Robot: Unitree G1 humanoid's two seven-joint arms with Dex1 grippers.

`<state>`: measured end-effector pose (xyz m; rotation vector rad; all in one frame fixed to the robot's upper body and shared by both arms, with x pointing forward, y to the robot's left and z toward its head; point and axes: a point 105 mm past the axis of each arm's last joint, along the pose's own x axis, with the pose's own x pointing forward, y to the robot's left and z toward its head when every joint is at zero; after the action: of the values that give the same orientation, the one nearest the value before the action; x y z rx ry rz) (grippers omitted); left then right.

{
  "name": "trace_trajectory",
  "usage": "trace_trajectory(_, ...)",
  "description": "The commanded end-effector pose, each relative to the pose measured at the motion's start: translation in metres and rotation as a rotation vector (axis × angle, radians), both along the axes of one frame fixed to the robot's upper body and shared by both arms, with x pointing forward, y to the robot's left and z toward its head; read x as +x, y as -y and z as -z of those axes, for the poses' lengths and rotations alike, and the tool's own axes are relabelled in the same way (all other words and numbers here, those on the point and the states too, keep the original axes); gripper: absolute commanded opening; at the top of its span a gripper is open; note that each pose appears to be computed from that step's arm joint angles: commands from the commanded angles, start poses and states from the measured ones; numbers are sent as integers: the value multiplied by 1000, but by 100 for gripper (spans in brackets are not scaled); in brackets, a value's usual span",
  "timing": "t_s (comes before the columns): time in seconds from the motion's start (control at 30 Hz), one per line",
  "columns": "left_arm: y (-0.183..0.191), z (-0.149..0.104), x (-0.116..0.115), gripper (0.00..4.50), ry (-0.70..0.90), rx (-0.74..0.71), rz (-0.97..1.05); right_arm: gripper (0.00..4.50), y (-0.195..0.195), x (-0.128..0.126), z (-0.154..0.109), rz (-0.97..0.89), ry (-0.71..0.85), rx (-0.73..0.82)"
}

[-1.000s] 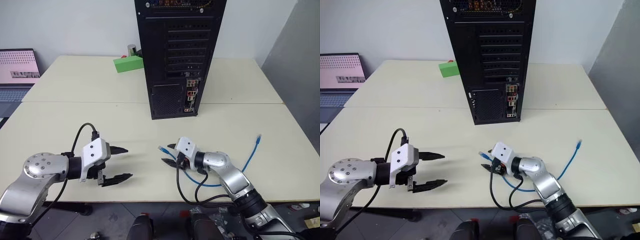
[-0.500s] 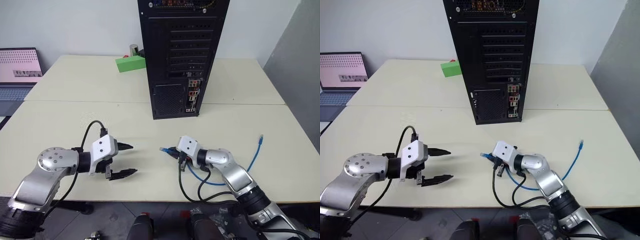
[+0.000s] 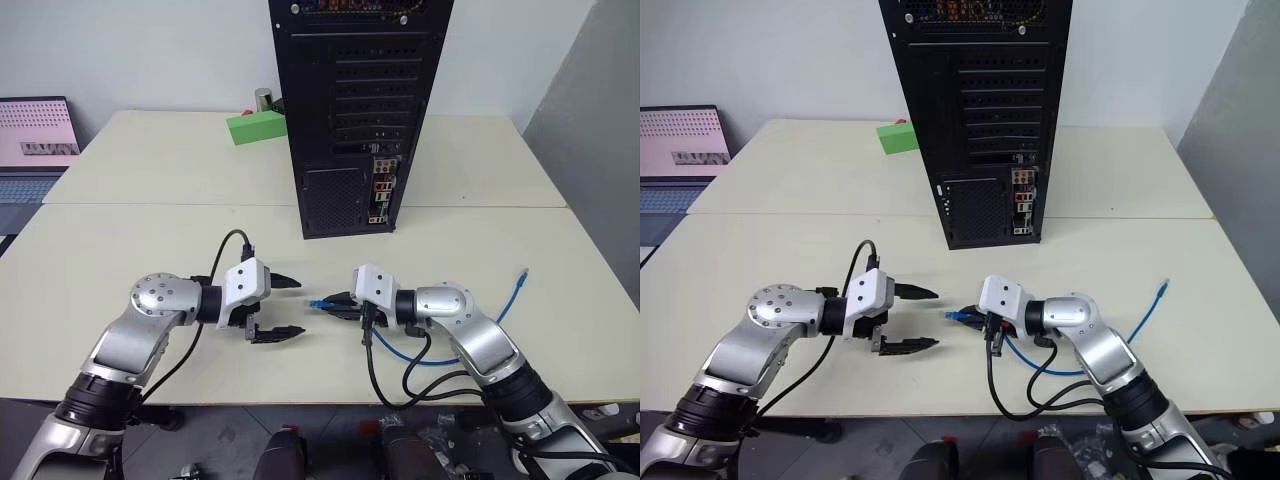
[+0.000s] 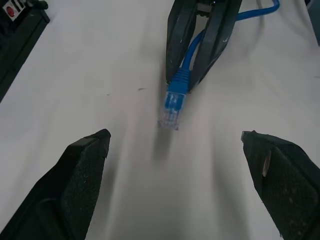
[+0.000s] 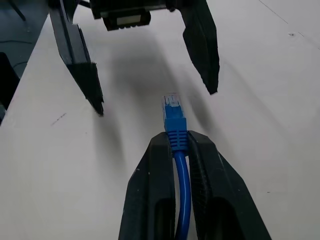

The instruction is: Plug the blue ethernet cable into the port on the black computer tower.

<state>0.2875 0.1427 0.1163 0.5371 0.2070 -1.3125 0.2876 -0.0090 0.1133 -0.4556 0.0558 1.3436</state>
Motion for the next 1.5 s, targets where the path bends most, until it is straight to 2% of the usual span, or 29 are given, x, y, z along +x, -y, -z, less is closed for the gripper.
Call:
trace_trajectory(0.03,5,-6,0,431,16,-11,46,12,-4,-8,-14,-42,27,32)
trace_trajectory(0.27,8,-7,3,306,8,-26,64,11,-6,-13,-15,-66,21,25)
trace_trajectory(0.7,12,-3,4,33,12,-29,76,11,-6,-14,-15,-78,24,7)
trace_trajectory(0.83,11,-2,5,28,18,-28,74,11,-5,-10,-16,-57,28,6)
trace_trajectory(0.9,10,-1,5,28,20,-29,69,83,-3,-10,-15,-70,32,-13)
trace_trajectory(1.1,6,0,4,27,48,-41,47,206,23,-5,-22,-90,56,-84)
trace_trajectory(1.27,6,0,5,27,164,-25,51,320,57,-4,-31,-57,-40,-84)
trace_trajectory(1.37,9,-3,5,27,300,-12,72,392,61,-7,-32,-37,-117,-32)
trace_trajectory(1.5,10,-5,4,27,627,61,159,393,53,-10,-36,-6,-232,92)
